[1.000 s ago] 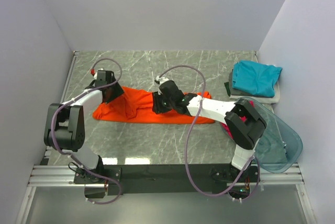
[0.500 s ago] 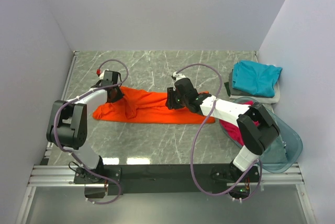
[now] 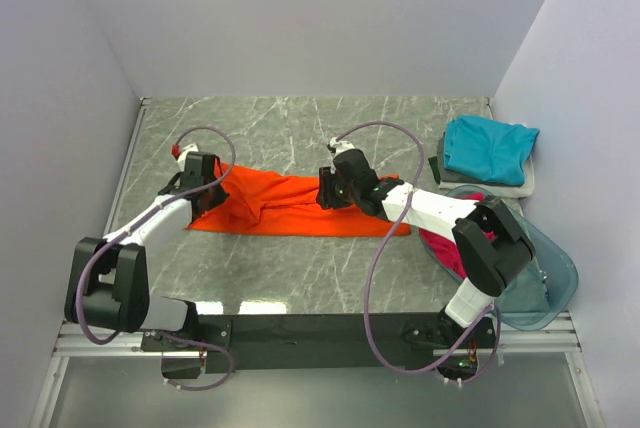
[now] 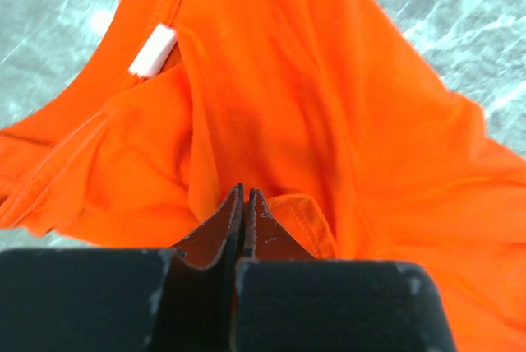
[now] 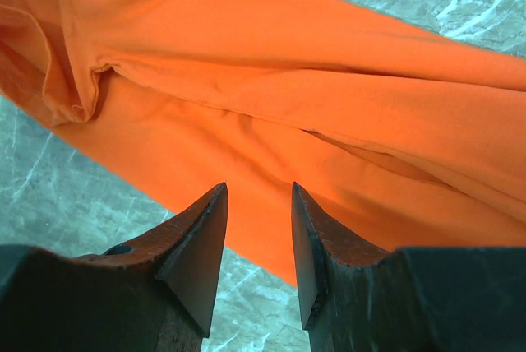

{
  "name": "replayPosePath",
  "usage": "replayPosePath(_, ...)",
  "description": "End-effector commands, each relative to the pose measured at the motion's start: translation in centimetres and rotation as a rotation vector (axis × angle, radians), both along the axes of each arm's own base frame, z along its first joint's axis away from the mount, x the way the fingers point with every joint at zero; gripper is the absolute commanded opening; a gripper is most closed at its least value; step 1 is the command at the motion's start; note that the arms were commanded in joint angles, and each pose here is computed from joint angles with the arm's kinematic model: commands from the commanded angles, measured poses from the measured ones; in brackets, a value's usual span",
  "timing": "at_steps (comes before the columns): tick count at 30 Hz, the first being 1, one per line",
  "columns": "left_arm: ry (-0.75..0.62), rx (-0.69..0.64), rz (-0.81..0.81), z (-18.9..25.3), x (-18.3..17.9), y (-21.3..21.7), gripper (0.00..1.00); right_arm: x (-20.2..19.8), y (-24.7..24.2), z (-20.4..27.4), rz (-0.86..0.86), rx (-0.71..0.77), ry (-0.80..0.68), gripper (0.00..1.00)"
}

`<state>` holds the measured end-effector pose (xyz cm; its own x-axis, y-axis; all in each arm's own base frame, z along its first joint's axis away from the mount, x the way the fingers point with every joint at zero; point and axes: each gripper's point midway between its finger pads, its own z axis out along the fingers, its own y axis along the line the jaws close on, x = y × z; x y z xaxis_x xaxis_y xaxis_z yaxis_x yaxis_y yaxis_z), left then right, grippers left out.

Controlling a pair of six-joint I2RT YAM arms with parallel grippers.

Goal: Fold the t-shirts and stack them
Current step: Fold the tshirt

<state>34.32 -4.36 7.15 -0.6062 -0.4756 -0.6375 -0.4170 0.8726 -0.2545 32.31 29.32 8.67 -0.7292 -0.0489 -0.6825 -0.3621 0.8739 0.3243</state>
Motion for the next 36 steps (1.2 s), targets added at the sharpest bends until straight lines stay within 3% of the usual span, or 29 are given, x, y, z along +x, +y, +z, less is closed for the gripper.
replayPosePath(1, 0.018, 0.009, 0.029, -0.4, -1.4, 0.4, 0.01, 0.6, 0.2, 2.0, 0.000, 0.036, -0.057, 0.44)
replayPosePath(4, 0.052, 0.018, 0.069, -1.1, -3.0, 1.1, 0.03, 0.6, 0.1, 1.8, 0.003, 0.030, -0.055, 0.44)
replayPosePath(11, 0.051, -0.038, 0.113, -0.7, -5.9, 1.1, 0.32, 0.8, 0.4, 1.3, 0.013, 0.013, -0.046, 0.44)
replayPosePath(19, -0.023, -0.038, 0.177, 1.5, -6.8, 2.1, 0.43, 1.1, 2.5, 2.7, 0.067, 0.081, -0.052, 0.44)
replayPosePath(26, -0.074, -0.027, 0.141, 2.9, -3.0, 1.4, 0.54, 1.0, 9.0, 4.4, 0.168, 0.101, -0.075, 0.44)
replayPosePath(36, -0.049, -0.072, 0.007, 0.9, 3.9, -2.0, 0.55, 0.9, 14.4, 1.7, 0.230, 0.128, -0.005, 0.44)
